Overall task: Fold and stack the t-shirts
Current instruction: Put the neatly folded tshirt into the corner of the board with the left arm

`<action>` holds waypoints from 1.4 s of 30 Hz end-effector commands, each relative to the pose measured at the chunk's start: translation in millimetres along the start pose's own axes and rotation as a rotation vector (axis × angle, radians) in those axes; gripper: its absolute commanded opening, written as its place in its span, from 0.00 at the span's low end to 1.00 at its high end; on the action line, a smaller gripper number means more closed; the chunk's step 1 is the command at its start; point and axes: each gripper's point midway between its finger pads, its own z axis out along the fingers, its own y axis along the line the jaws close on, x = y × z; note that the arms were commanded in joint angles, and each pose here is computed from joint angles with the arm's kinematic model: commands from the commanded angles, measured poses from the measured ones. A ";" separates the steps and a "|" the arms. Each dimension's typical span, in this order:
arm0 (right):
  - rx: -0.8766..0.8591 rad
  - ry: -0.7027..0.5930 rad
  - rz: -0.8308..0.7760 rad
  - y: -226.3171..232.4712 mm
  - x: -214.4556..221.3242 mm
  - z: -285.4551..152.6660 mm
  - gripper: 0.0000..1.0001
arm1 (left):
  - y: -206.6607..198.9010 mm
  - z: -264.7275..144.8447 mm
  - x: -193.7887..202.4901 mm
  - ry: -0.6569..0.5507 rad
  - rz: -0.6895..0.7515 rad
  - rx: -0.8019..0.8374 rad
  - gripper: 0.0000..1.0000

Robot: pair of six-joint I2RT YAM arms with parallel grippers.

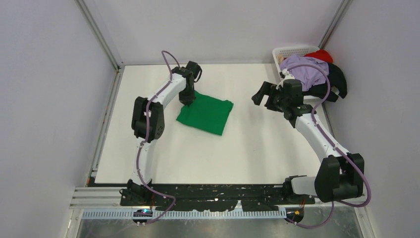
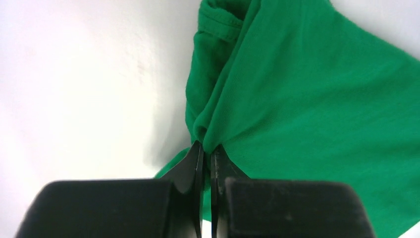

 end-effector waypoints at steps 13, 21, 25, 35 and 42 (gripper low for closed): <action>0.282 -0.189 -0.080 -57.7 -39.0 -31.0 0.95 | 153.3 -27.4 -147.1 -0.291 0.032 -0.383 0.00; 0.348 -0.185 -0.098 -72.5 -38.5 -28.3 0.95 | 215.0 -20.2 -198.2 -0.418 0.018 -0.436 0.00; 0.374 -0.175 -0.100 -78.8 -36.3 -24.9 0.95 | 237.4 -11.6 -216.1 -0.460 -0.050 -0.410 0.00; 0.441 -0.198 -0.111 -90.1 -42.8 -26.2 0.95 | 291.6 -18.4 -248.6 -0.606 -0.300 -0.339 0.00; 0.446 -0.196 -0.118 -90.7 -44.9 -24.2 0.95 | 296.7 -15.1 -258.9 -0.640 -0.326 -0.250 0.00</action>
